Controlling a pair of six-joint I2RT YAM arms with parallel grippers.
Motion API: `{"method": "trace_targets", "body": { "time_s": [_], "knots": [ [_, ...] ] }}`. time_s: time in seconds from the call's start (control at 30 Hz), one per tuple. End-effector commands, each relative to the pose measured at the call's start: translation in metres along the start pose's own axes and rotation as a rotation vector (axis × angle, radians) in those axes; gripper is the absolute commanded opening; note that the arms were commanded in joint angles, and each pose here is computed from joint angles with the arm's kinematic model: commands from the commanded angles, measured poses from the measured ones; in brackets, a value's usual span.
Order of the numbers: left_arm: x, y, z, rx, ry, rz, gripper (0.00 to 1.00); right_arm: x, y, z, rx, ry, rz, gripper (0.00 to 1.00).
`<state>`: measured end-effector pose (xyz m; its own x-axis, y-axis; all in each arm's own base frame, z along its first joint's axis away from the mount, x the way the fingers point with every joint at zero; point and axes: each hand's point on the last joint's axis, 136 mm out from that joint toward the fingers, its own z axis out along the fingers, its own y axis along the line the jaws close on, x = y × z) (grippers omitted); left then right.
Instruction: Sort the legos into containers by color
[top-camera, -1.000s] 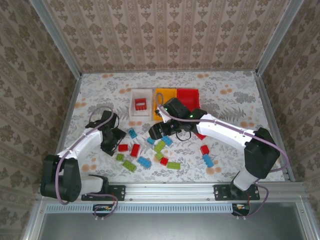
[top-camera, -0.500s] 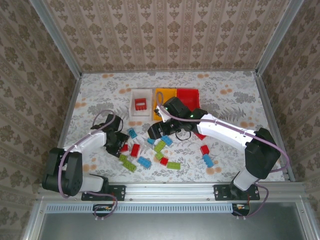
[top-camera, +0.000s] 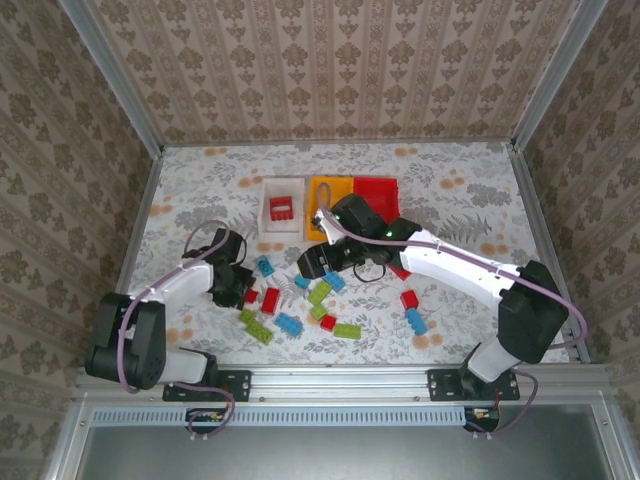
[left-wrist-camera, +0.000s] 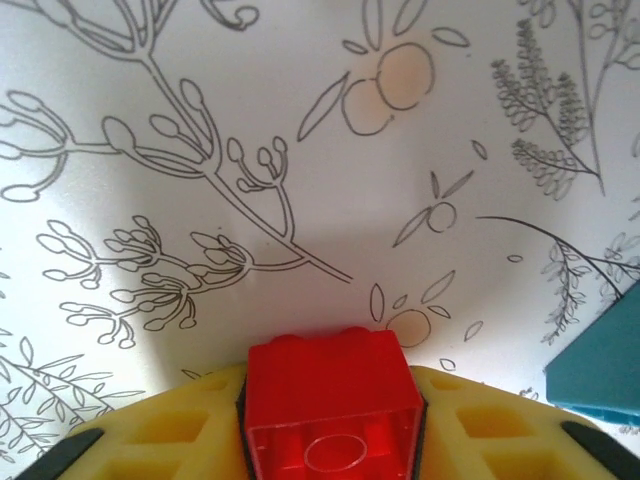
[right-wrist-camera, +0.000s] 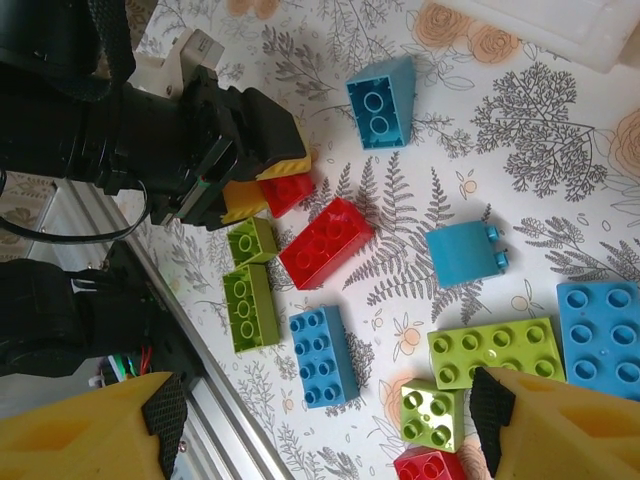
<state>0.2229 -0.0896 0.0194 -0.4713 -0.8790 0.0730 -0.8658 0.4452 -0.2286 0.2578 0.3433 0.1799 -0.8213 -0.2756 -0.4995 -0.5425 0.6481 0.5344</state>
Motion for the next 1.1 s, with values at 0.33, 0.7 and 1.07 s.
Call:
{"method": "trace_targets", "body": {
  "time_s": [0.33, 0.7, 1.07],
  "knots": [
    [0.003, -0.118, -0.082, 0.119, -0.195, 0.576, 0.30, -0.058, -0.007, -0.065, 0.046, -0.328, 0.053, 0.79],
    [0.001, -0.214, -0.040, 0.011, -0.188, 0.850, 0.31, -0.080, -0.038, -0.081, 0.083, -0.377, 0.148, 0.79],
    [0.003, -0.225, -0.012, -0.036, -0.134, 0.891, 0.52, -0.039, -0.076, -0.091, 0.208, -0.330, 0.231, 0.79]
  ]
}}
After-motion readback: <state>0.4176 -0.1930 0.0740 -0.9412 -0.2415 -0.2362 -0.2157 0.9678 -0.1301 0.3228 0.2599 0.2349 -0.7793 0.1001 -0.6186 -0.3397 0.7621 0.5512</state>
